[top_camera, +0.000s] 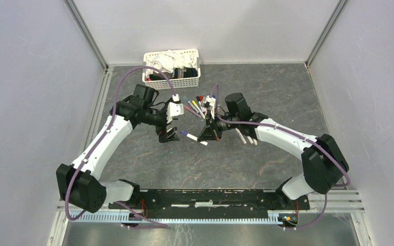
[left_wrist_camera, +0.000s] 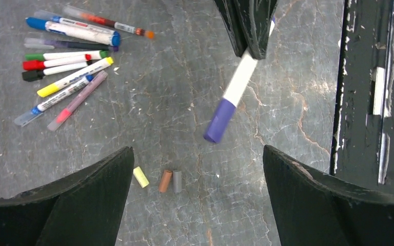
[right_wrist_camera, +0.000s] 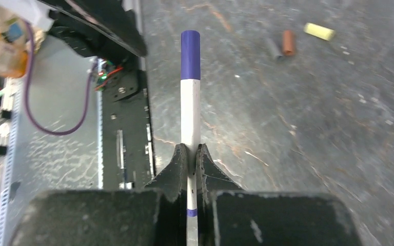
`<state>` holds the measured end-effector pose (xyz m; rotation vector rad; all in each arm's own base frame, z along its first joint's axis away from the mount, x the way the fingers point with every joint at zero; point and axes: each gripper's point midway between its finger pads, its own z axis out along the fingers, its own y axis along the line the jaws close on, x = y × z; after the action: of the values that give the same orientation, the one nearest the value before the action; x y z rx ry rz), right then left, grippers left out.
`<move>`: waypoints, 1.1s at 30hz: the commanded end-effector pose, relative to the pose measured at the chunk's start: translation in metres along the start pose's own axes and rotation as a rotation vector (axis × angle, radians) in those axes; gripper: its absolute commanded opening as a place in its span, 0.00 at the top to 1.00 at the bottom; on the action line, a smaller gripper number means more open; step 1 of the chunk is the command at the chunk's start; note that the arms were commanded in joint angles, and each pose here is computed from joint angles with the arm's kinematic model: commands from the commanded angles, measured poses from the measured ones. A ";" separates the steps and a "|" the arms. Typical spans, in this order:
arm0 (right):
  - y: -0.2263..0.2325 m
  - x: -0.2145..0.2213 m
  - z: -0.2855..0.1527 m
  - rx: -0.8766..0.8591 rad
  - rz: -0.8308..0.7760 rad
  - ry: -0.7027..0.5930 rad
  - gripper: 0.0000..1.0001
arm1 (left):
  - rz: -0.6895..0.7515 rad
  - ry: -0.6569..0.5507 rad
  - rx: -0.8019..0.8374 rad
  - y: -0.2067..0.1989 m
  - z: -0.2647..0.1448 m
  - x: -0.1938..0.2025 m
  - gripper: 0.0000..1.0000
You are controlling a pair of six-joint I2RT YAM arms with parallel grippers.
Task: Open the pen caps
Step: Open the pen cap from the pen.
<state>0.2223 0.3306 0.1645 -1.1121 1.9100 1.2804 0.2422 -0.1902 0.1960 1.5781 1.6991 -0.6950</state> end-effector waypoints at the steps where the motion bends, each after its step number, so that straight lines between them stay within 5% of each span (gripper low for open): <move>1: 0.033 -0.020 0.008 -0.187 -0.070 -0.013 1.00 | 0.092 -0.003 0.086 -0.014 0.010 0.004 0.03; 8: 0.033 -0.029 0.015 -0.209 -0.059 -0.019 1.00 | 0.103 0.003 0.154 -0.029 0.013 0.008 0.26; 15: 0.031 -0.037 0.021 -0.214 -0.046 -0.032 0.99 | 0.118 -0.006 0.209 -0.042 0.016 0.007 0.74; 18: 0.028 -0.038 0.026 -0.192 -0.028 -0.040 0.73 | 0.111 -0.004 0.218 -0.042 0.018 0.008 0.96; 22: 0.034 -0.033 0.037 -0.217 0.004 -0.056 0.55 | 0.094 -0.013 0.226 -0.043 0.019 0.005 0.98; 26: 0.039 -0.030 0.048 -0.249 0.011 -0.044 0.53 | 0.099 -0.024 0.223 -0.044 0.017 0.002 0.98; 30: 0.044 -0.028 0.049 -0.297 0.006 -0.031 0.64 | 0.109 -0.017 0.209 -0.042 0.015 0.001 0.98; 33: 0.045 -0.020 0.046 -0.300 -0.019 0.000 0.84 | 0.120 -0.008 0.205 -0.040 0.014 0.001 0.98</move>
<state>0.1969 0.3883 0.1709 -1.2015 1.8280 1.5790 0.2028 -0.2001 0.1699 1.7852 1.6335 -0.8464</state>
